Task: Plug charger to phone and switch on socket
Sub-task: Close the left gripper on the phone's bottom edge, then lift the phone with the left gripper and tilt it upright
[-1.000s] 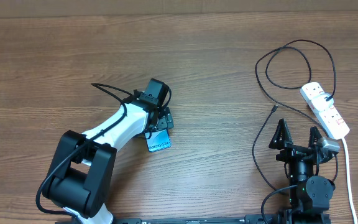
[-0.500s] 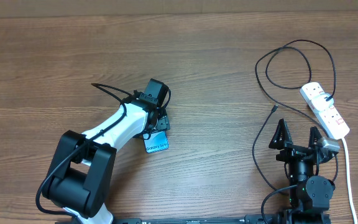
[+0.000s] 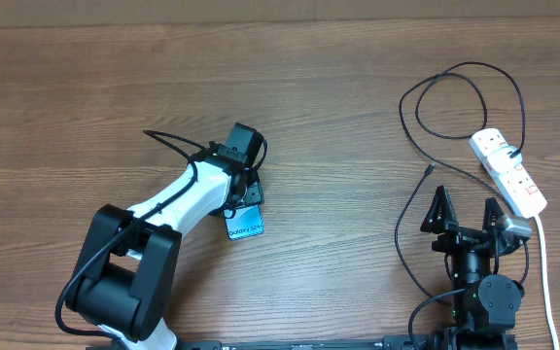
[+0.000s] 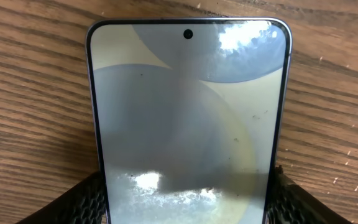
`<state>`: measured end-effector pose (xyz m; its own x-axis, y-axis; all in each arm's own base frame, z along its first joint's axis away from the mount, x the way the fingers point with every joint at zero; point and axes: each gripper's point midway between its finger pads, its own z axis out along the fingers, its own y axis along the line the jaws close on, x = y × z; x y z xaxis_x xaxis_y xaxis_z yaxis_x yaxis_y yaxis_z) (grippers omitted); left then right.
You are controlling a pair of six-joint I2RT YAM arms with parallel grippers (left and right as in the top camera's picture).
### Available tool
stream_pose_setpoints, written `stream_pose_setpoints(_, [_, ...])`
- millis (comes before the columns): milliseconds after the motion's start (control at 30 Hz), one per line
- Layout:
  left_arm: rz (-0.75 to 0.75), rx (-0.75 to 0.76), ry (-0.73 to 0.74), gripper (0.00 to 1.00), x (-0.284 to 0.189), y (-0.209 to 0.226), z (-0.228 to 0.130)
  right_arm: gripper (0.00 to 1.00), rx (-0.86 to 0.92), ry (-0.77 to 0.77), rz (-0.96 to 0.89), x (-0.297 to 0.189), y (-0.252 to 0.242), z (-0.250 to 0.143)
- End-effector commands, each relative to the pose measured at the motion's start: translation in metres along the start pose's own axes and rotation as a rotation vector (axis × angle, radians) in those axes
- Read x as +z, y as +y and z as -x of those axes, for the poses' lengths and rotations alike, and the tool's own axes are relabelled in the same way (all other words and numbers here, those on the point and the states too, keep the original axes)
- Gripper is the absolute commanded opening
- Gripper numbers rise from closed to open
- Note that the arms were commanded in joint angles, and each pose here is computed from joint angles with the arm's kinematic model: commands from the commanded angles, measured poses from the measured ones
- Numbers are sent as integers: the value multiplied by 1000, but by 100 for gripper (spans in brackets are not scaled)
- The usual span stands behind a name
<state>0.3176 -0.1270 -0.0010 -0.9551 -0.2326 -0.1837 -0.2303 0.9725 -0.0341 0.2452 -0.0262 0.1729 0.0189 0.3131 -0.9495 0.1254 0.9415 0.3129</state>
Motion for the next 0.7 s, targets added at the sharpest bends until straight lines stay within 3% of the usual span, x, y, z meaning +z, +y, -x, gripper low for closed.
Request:
stream_pose_setpoints(0, [-19,-3,117,55,15,2,-29,100,-15,-4,9,0,1,-1])
stream_pose_setpoints(667, [-18,-1,119,52,-12,-10,-10,100,-15,-4,9,0,1,-1])
